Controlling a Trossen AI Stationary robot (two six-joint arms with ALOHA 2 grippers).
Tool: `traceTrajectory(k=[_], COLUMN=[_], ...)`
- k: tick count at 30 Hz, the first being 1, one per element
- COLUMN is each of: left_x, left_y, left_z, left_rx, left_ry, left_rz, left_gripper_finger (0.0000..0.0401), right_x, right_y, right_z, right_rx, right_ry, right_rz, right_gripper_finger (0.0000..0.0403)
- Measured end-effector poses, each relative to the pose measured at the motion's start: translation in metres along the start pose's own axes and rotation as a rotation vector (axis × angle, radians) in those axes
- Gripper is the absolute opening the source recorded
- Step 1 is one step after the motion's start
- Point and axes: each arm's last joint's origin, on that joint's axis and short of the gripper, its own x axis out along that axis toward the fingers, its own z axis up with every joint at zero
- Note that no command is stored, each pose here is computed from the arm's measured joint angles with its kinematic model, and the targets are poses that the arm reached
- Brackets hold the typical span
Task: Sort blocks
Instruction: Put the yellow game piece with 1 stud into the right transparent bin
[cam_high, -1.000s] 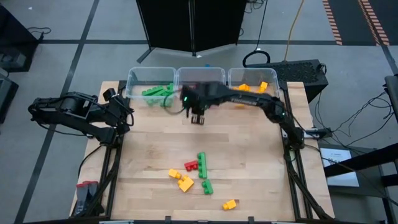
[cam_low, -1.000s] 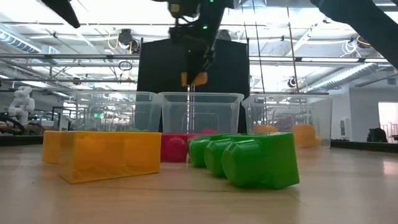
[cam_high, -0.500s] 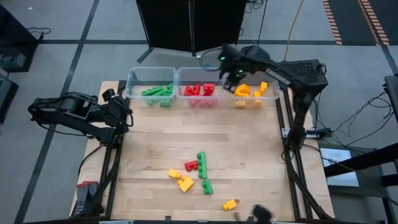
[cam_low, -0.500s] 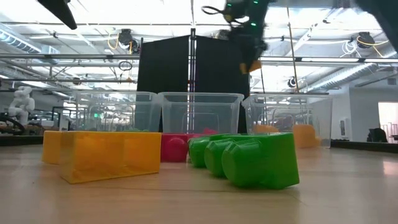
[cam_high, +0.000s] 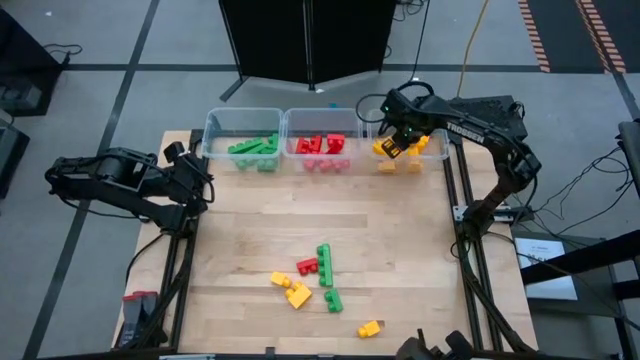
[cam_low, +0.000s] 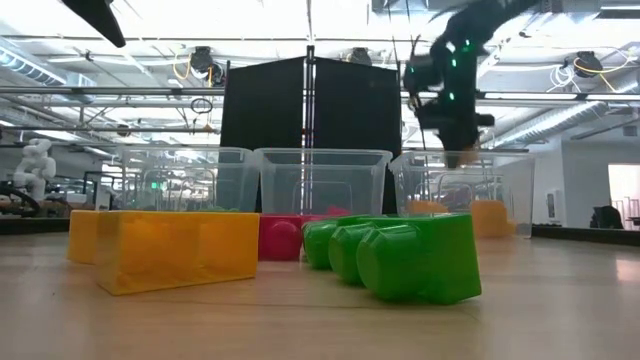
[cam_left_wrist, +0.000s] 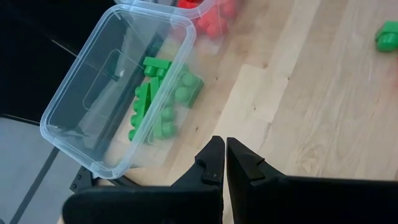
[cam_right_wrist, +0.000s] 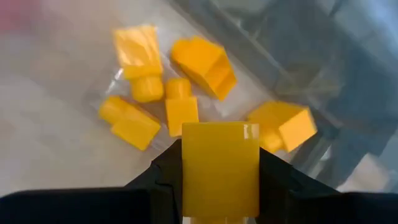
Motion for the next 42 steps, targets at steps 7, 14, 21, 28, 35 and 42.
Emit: traceTrajectory(k=[7, 14, 21, 28, 35, 42], left_x=[0.000, 0.000, 0.000, 0.000, 0.000, 0.000], left_y=[0.000, 0.000, 0.000, 0.000, 0.000, 0.000], left_z=[0.001, 0.001, 0.001, 0.001, 0.001, 0.001], left_rx=[-0.009, -0.010, -0.009, -0.006, -0.007, -0.030], left_ry=[-0.010, -0.019, -0.020, -0.020, -0.020, -0.020], left_rz=[-0.003, 0.015, 0.017, 0.017, 0.017, 0.017], left_gripper_finger=[0.0000, 0.0000, 0.0000, 0.0000, 0.0000, 0.0000], right_x=[0.023, 0.025, 0.013, -0.060, -0.154, -0.206], right_y=[-0.010, -0.016, -0.020, -0.032, -0.029, 0.040], right_z=[-0.002, -0.002, 0.004, 0.035, 0.047, 0.021], right_rx=[0.114, 0.182, 0.185, 0.180, 0.127, -0.105], right_ry=[0.037, 0.045, 0.025, -0.176, -0.439, -0.396], right_rz=[-0.015, -0.005, 0.011, 0.157, 0.505, 0.897], right_gripper_finger=[0.0118, 0.0258, 0.0285, 0.0266, 0.0263, 0.0263])
